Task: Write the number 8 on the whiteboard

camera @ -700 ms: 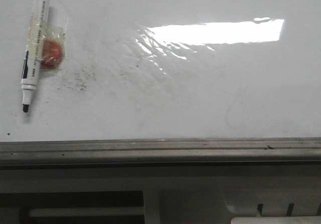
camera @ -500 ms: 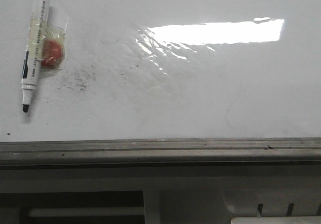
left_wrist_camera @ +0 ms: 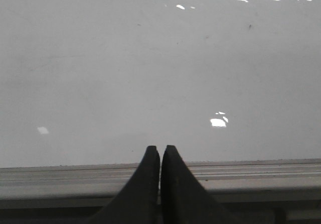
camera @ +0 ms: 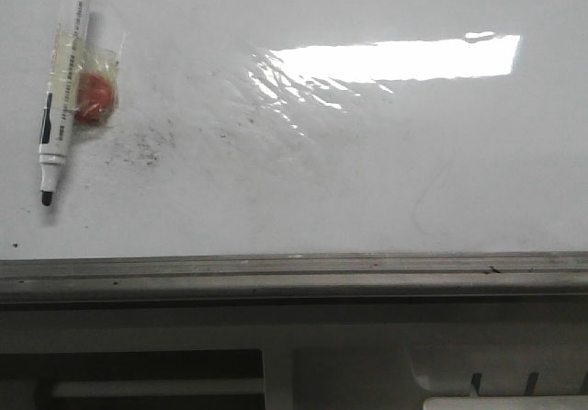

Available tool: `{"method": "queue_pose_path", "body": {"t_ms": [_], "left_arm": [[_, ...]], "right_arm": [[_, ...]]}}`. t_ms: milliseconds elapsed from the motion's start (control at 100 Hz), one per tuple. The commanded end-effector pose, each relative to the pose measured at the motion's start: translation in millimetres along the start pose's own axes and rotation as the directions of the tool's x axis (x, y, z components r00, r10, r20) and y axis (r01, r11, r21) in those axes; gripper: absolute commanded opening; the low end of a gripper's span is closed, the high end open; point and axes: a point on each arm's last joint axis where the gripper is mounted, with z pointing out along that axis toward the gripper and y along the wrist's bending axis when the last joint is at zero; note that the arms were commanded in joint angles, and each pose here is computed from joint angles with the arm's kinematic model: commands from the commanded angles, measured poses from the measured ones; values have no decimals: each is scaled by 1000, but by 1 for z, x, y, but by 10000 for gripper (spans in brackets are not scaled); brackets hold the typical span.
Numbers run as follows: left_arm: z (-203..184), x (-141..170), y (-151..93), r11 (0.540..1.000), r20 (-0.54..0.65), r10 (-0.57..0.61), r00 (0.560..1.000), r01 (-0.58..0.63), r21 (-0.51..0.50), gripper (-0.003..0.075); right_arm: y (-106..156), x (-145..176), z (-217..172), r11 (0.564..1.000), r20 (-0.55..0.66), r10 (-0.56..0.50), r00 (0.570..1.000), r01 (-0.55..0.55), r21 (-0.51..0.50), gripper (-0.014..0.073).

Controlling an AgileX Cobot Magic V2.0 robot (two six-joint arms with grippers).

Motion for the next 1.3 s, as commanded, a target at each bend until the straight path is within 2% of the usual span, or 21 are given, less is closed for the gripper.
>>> {"method": "queue_pose_path", "body": {"t_ms": [0,400,670,790,900,1290], "left_arm": [[1,3,0,1000,66,13,998,-13,-2,-20],[1,3,0,1000,66,14,998,-14,-3,-20],[1,-1,0,1000,105,6,994,-6,2,-20],[0,-5,0,1000,152,5,988,-6,4,-20],[0,-6,0,1000,160,5,987,-6,4,-20],[0,-5,0,1000,155,5,988,-6,4,-20]], "right_arm": [[0,2,0,1000,28,-9,1000,9,11,-63],[0,2,0,1000,28,-9,1000,9,11,-63],[-3,1,0,993,30,-111,993,110,47,-63],[-3,-5,-1,994,98,-104,990,100,47,-63],[-2,-10,-1,999,156,-47,987,43,30,-63],[-1,-10,-1,999,153,-45,987,41,29,-63]]}}
